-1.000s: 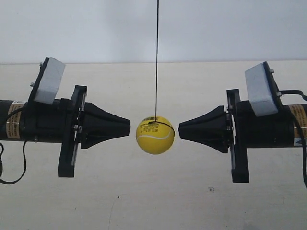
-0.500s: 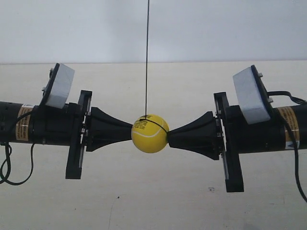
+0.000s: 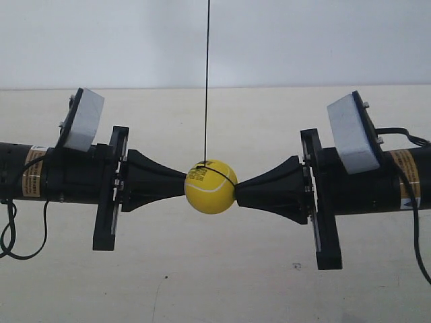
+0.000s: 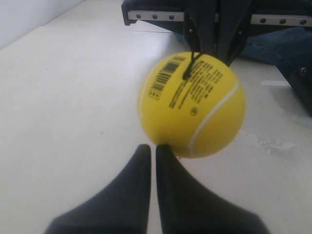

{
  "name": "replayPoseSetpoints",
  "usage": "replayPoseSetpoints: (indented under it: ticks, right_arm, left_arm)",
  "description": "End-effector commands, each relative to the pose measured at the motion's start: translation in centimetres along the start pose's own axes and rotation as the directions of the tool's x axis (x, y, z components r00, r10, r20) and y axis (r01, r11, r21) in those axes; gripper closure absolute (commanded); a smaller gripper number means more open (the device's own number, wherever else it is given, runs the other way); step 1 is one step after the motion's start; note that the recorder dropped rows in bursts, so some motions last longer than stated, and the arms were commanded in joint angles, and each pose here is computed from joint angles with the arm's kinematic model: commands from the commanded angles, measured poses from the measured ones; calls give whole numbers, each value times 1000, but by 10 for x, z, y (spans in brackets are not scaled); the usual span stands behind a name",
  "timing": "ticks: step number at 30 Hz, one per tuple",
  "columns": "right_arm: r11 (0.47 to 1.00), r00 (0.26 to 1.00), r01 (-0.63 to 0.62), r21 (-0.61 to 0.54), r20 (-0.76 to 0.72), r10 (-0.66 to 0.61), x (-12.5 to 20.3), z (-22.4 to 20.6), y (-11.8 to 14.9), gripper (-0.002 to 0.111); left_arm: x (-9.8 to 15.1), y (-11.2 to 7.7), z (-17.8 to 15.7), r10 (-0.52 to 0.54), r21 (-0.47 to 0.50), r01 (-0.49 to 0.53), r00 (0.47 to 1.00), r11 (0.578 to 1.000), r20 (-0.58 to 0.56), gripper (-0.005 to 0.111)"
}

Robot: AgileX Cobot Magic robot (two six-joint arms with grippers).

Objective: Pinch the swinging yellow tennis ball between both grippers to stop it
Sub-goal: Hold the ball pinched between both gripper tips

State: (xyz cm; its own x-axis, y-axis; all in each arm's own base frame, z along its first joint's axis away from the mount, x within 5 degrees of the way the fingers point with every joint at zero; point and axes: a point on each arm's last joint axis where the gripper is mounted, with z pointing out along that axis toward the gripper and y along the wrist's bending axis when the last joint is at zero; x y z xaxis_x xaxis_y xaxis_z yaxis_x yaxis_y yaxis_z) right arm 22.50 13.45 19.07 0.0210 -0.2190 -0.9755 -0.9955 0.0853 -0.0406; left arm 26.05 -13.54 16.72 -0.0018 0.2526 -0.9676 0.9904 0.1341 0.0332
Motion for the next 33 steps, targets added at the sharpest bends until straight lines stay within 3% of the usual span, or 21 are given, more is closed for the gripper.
replayPoseSetpoints:
  ticks: [1, 33]
  right_arm:
    - [1000, 1000, 6, 9, 17, -6, -3, 2, -1, 108]
    - [1000, 1000, 16, 6, 15, -16, -3, 2, -1, 108]
  left_arm:
    - [-6, -4, 4, 14, 37, -15, 999, 999, 39, 102]
    - [-5, -4, 3, 17, 44, -19, 999, 999, 33, 102]
